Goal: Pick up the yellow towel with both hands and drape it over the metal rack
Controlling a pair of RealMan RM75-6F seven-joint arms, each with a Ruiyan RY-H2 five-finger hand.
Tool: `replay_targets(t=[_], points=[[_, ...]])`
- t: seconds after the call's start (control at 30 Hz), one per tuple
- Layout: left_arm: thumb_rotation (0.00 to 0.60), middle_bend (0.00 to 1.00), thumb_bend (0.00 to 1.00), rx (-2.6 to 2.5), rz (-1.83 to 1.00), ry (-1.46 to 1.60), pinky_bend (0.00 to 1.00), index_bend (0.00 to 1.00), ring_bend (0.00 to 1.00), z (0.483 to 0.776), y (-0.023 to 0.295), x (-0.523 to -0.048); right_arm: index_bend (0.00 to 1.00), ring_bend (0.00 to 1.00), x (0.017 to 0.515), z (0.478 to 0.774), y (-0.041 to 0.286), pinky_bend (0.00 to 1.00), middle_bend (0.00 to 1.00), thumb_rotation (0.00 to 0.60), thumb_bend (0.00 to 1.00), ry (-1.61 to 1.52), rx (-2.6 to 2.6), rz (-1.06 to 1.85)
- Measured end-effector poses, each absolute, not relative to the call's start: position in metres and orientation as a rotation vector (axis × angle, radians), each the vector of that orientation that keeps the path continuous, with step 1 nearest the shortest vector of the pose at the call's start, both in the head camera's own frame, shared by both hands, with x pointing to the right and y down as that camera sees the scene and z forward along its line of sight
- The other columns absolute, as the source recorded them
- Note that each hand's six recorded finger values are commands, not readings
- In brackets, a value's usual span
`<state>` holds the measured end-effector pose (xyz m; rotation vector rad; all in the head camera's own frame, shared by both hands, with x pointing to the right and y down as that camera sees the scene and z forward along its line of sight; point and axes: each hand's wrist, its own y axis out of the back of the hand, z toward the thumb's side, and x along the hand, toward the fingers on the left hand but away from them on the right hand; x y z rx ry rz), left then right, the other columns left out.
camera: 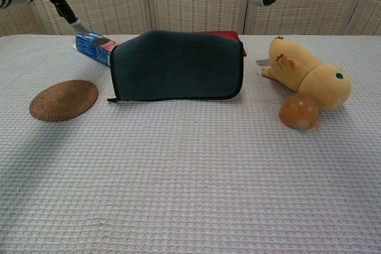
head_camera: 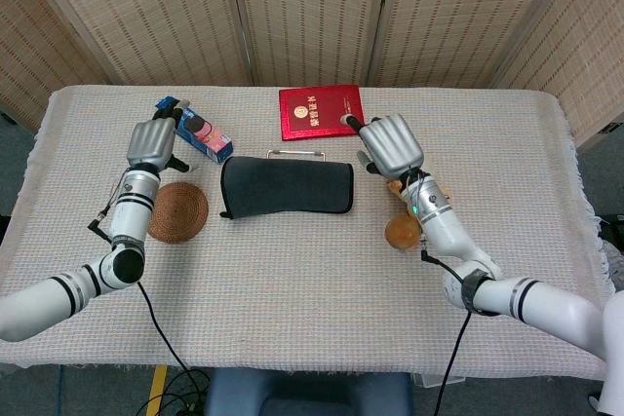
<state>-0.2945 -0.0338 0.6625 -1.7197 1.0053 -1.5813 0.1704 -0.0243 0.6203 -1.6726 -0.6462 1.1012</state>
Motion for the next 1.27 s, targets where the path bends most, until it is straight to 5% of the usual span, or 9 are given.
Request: replay_targets(t=[0.7, 1.27], points=[[0.600, 0.11, 0.00, -1.529, -1.602, 1.058, 0.39, 0.08, 0.15, 0.591, 0.110, -0.431, 0.22, 0.43, 0.317, 0.573, 0.098, 0.50, 0.48, 0.600, 0.41, -0.675, -1.634, 1.186], [0.600, 0.13, 0.00, -1.468, -1.618, 1.086, 0.39, 0.12, 0.15, 0.550, 0.215, -0.468, 0.22, 0.43, 0.390, 0.559, 0.175, 0.50, 0.47, 0.600, 0.41, -0.910, -1.604, 1.313]])
